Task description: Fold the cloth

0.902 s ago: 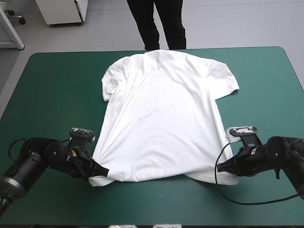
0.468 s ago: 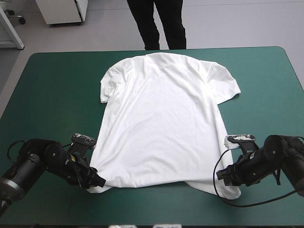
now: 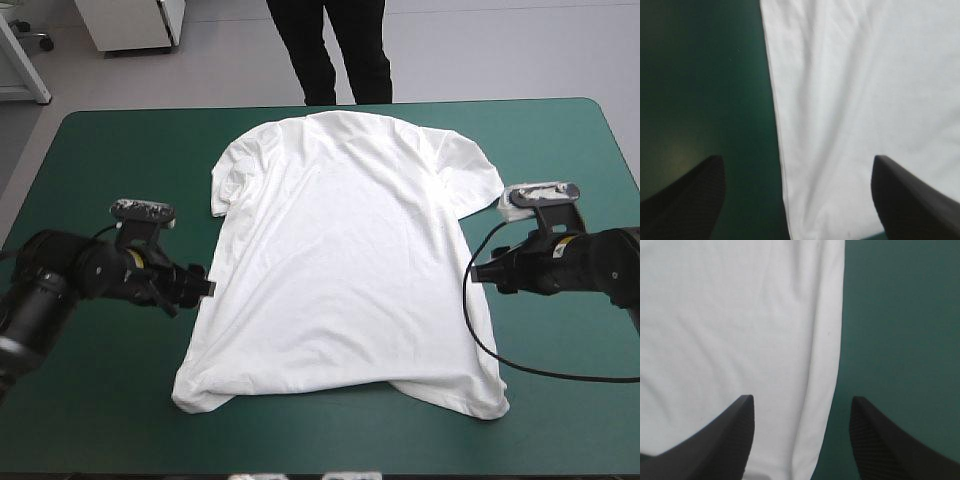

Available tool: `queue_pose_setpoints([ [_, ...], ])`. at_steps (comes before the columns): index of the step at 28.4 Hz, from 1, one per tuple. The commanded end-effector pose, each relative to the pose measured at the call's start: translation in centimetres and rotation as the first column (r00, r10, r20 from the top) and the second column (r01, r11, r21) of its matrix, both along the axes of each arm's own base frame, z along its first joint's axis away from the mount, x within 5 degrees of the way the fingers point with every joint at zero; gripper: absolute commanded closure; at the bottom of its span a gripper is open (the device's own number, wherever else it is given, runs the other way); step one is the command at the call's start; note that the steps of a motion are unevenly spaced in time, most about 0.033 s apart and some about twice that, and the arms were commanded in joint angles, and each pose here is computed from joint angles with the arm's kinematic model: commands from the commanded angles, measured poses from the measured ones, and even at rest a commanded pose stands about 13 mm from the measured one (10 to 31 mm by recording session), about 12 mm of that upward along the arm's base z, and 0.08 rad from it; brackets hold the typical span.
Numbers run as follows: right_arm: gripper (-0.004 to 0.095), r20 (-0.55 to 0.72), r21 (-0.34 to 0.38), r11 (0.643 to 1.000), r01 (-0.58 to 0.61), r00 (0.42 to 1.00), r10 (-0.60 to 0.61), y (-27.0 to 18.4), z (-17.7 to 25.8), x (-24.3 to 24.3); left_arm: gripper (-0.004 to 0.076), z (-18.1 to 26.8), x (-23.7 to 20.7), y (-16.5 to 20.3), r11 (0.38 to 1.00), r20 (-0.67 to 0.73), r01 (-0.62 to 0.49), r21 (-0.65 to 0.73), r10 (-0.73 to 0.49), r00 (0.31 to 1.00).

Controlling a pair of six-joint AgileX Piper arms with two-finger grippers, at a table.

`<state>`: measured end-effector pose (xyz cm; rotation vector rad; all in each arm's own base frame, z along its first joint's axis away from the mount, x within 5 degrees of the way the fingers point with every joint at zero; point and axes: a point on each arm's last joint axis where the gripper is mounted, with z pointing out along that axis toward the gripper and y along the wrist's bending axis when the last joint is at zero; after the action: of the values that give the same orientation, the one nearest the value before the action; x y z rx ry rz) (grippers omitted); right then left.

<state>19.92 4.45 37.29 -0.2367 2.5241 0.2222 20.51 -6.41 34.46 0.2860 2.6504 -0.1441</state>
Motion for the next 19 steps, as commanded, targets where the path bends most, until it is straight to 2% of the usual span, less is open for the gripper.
queue_pose_setpoints([
  [1,0.0384,0.156,0.021,1.000,0.016,0.988,-0.019,-0.2,3.5,0.1,0.0157,1.7,3.7,0.1,0.997,0.058,-0.069,-0.039,0.071,0.996],
  [5,0.0430,0.166,0.022,1.000,0.014,0.986,-0.018,-0.2,4.0,0.0,0.0157,2.4,8.2,0.5,0.996,0.071,-0.085,-0.026,0.087,0.994],
  [10,0.0441,0.174,0.026,1.000,0.015,0.985,-0.019,-0.2,4.0,0.0,0.0157,2.0,12.7,-0.4,0.999,0.023,-0.030,0.029,0.029,0.999],
  [15,0.0444,0.174,0.024,1.000,0.015,0.985,-0.019,-0.2,4.0,0.0,0.0157,0.0,16.5,-1.4,1.000,-0.021,-0.027,0.013,0.028,0.999],
  [19,0.0444,0.174,0.024,1.000,0.015,0.985,-0.019,-0.2,4.0,0.0,0.0159,-1.8,17.6,-1.9,1.000,-0.059,-0.005,-0.004,0.005,0.998],
])
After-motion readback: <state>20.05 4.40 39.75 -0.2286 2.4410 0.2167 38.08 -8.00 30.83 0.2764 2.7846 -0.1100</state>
